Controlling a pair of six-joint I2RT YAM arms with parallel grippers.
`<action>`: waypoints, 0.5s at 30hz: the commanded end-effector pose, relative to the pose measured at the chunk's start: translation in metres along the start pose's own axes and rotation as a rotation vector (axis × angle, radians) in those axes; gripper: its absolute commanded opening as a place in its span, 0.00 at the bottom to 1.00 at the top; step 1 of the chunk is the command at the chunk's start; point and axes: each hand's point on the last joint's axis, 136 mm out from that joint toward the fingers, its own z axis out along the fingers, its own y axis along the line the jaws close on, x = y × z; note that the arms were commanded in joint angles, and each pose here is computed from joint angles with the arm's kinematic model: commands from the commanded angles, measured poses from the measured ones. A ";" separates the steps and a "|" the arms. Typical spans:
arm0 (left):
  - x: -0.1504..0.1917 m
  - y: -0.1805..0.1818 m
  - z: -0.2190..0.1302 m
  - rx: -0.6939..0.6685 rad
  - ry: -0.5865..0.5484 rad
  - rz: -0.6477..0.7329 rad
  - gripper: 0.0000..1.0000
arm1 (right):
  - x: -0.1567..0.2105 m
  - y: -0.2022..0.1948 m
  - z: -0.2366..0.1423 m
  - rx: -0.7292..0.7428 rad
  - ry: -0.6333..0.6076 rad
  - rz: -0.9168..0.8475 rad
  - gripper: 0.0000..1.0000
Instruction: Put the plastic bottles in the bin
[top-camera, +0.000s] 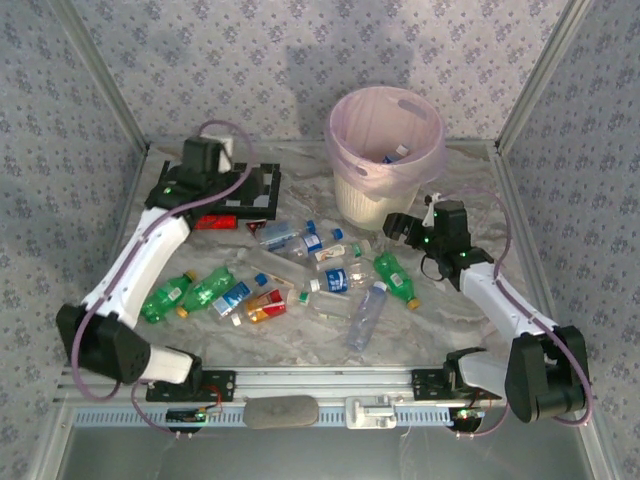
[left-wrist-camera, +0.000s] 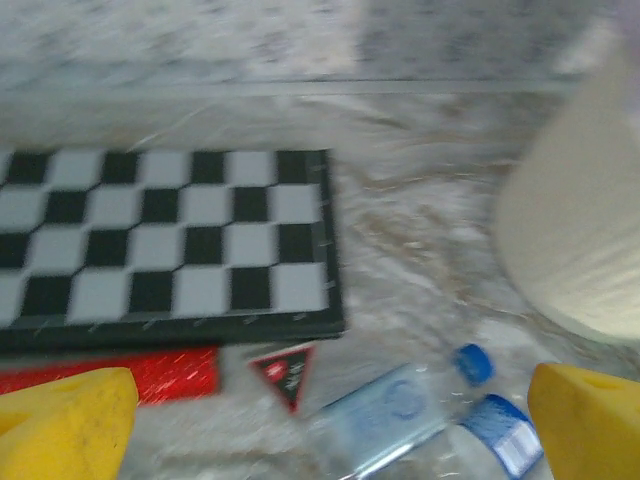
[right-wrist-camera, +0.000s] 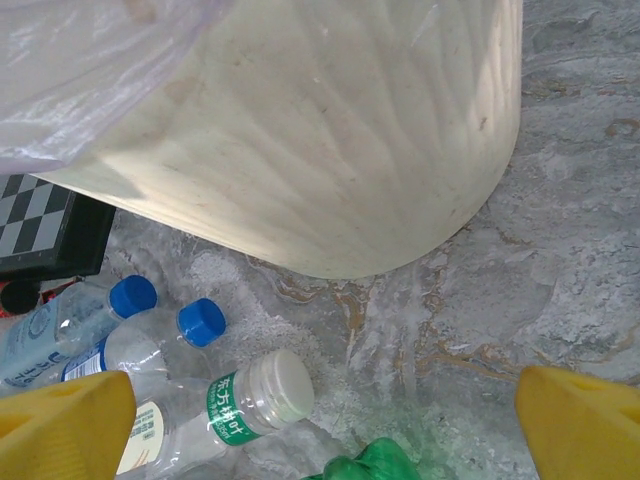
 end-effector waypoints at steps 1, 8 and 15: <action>0.044 0.071 -0.012 -0.236 0.027 -0.266 1.00 | -0.011 0.008 0.003 -0.001 -0.016 -0.028 0.99; 0.135 0.142 -0.044 -0.524 0.086 -0.588 1.00 | -0.004 0.018 0.016 -0.006 0.036 -0.058 0.99; 0.186 0.170 -0.077 -0.716 0.054 -0.867 1.00 | 0.001 0.016 0.017 0.018 0.048 -0.074 0.99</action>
